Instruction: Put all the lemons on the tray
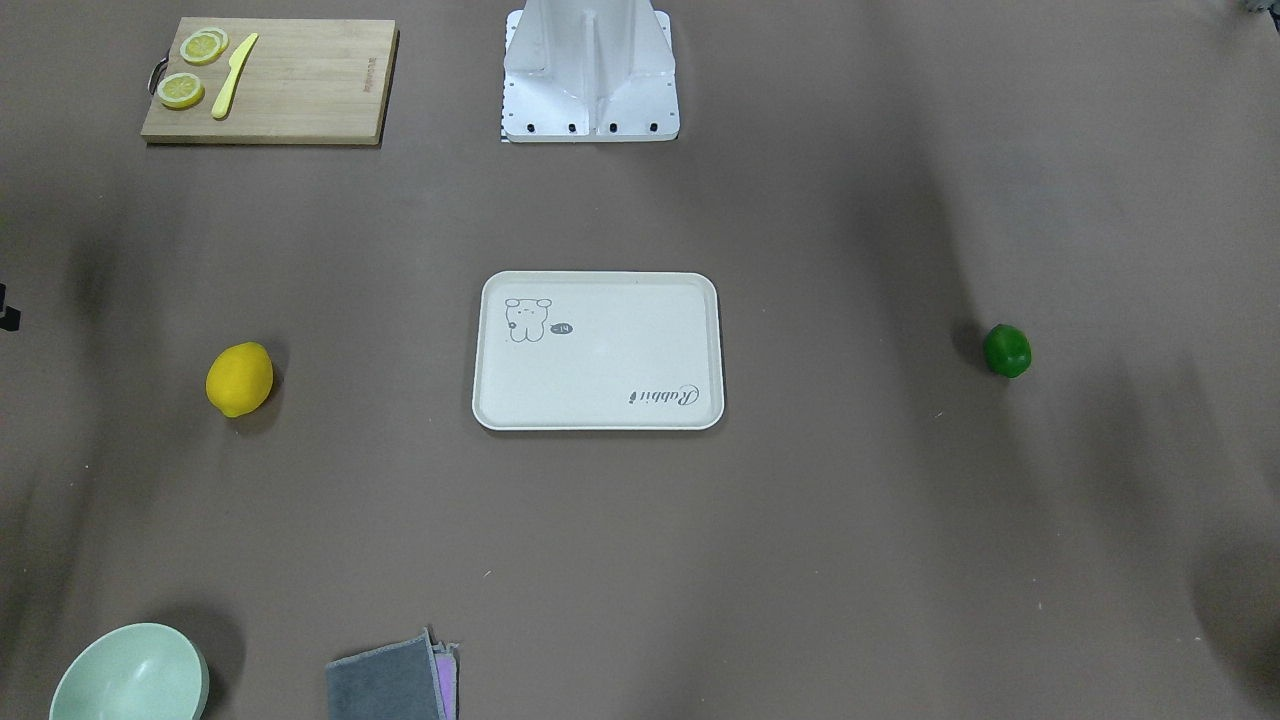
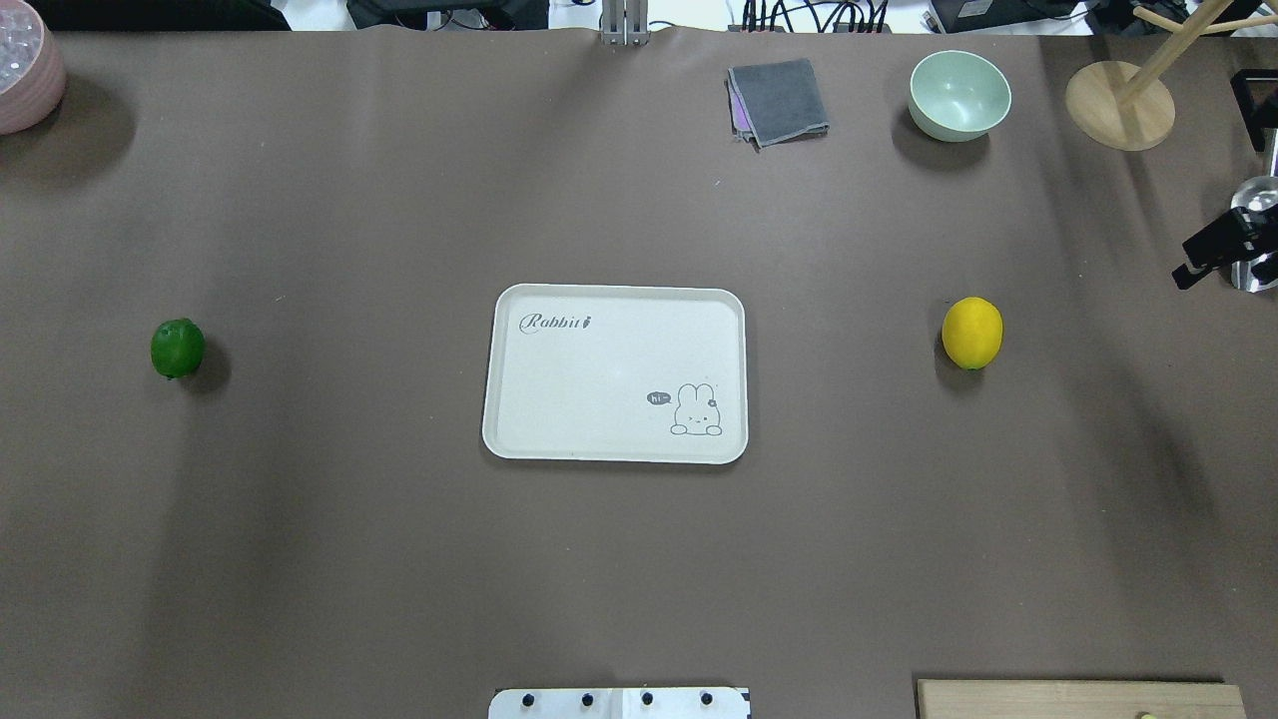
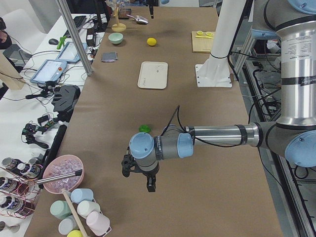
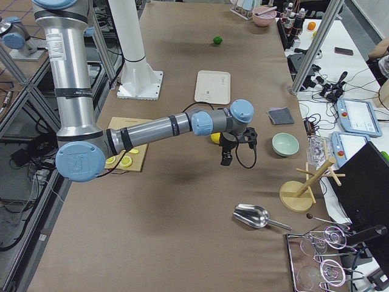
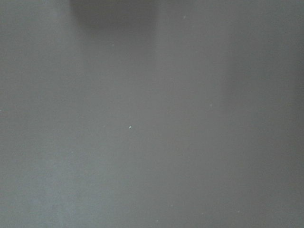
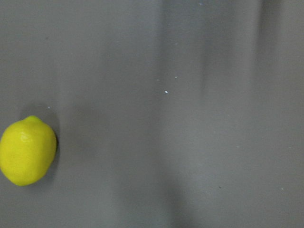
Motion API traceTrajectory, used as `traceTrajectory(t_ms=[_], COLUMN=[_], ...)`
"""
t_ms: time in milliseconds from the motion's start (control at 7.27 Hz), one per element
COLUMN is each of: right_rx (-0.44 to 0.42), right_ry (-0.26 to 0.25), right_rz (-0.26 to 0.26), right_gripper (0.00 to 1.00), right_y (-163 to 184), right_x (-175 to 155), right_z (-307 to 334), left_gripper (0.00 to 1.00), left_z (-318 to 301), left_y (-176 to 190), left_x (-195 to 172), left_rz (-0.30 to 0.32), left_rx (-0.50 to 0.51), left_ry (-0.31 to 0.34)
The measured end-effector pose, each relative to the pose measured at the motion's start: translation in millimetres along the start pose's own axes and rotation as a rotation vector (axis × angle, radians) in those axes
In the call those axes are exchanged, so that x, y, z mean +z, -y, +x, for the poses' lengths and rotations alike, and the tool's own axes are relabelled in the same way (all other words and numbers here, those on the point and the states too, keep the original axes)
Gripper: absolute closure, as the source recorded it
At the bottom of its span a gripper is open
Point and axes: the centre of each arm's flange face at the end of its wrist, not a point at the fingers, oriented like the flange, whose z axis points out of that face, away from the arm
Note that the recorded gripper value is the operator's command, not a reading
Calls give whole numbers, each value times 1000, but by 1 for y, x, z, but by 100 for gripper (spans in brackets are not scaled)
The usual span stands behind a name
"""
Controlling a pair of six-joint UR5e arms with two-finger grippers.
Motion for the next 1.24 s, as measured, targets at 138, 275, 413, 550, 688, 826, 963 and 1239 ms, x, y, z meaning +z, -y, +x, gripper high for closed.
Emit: traceTrajectory(t_ms=[138, 275, 413, 550, 688, 826, 963, 1239], right_rx=[-19, -28, -29, -35, -44, -42, -36, -32], right_ry=[1, 0, 1, 0, -7, -13, -16, -17], right_rz=[0, 11, 22, 27, 30, 27, 19, 11], right_gripper=[1, 1, 1, 1, 1, 1, 1, 2], right_y=[4, 4, 2, 1, 3, 5, 6, 8], right_x=[13, 29, 46, 60, 70, 79, 87, 94], right_z=[-26, -51, -73, -91, -107, -121, -130, -137], left_gripper=[2, 2, 2, 2, 2, 2, 2, 3], left_z=[21, 51, 89, 134, 172, 203, 233, 290], left_y=[19, 36, 51, 69, 80, 85, 86, 79], left_x=[-16, -27, -29, -29, -26, -20, -12, 8], left_rz=[16, 29, 30, 28, 22, 14, 1, -29], left_rx=[-12, -15, -12, -21, -34, -40, -44, -63], left_ry=[-3, -2, -1, -4, -9, -13, -17, -17])
